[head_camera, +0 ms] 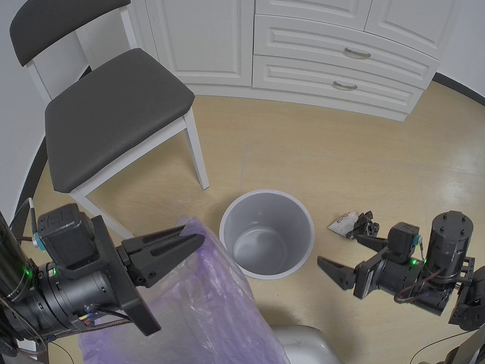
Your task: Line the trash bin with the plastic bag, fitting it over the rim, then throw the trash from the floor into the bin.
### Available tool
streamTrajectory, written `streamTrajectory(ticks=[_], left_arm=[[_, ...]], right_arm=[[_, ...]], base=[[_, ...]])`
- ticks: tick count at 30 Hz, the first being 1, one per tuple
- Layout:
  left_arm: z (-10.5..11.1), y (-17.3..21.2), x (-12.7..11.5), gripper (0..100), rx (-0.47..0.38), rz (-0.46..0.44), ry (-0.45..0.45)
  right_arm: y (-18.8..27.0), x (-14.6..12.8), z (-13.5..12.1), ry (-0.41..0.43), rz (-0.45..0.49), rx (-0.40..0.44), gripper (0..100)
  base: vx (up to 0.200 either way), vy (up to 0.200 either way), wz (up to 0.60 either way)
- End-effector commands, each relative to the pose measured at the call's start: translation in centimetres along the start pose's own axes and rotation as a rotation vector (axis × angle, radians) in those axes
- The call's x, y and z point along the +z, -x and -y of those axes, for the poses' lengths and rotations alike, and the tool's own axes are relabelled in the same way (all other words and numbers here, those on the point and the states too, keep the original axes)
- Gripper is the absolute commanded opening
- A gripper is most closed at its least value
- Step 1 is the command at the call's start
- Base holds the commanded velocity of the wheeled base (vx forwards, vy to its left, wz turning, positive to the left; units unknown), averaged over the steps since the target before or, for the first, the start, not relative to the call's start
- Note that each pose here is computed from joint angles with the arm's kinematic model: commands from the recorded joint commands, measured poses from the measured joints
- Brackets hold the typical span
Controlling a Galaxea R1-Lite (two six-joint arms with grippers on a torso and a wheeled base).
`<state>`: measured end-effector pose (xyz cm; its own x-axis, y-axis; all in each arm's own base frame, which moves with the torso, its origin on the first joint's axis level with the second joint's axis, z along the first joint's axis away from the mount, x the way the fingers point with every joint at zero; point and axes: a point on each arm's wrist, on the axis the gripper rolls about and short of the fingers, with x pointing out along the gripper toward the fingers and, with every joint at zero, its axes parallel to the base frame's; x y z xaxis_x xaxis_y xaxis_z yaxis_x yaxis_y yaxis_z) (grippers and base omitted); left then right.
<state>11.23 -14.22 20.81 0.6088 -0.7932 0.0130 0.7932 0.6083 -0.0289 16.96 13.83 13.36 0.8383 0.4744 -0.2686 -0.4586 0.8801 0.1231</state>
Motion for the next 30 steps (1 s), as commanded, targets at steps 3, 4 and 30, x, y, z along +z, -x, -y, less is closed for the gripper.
streamTrajectory(ticks=[3, 4, 30], left_arm=[[-0.7, -2.3, -0.5, 0, 0.037, -0.005, 0.035], [-0.8, -2.6, -0.6, 0, 0.039, 0.004, 0.041], [-3.6, -6.7, -0.4, 0, 0.13, 0.164, 0.103]], right_arm=[[2.7, 1.3, -2.8, -0.043, 0.003, 0.146, 100], [2.4, 1.0, -2.9, -0.044, -0.012, 0.144, 100], [-1.4, -0.4, -1.5, -0.096, -0.039, 0.076, 100]], base=[[0.0, 0.0, 0.0], [0.0, 0.0, 0.0], [0.0, 0.0, 0.0]])
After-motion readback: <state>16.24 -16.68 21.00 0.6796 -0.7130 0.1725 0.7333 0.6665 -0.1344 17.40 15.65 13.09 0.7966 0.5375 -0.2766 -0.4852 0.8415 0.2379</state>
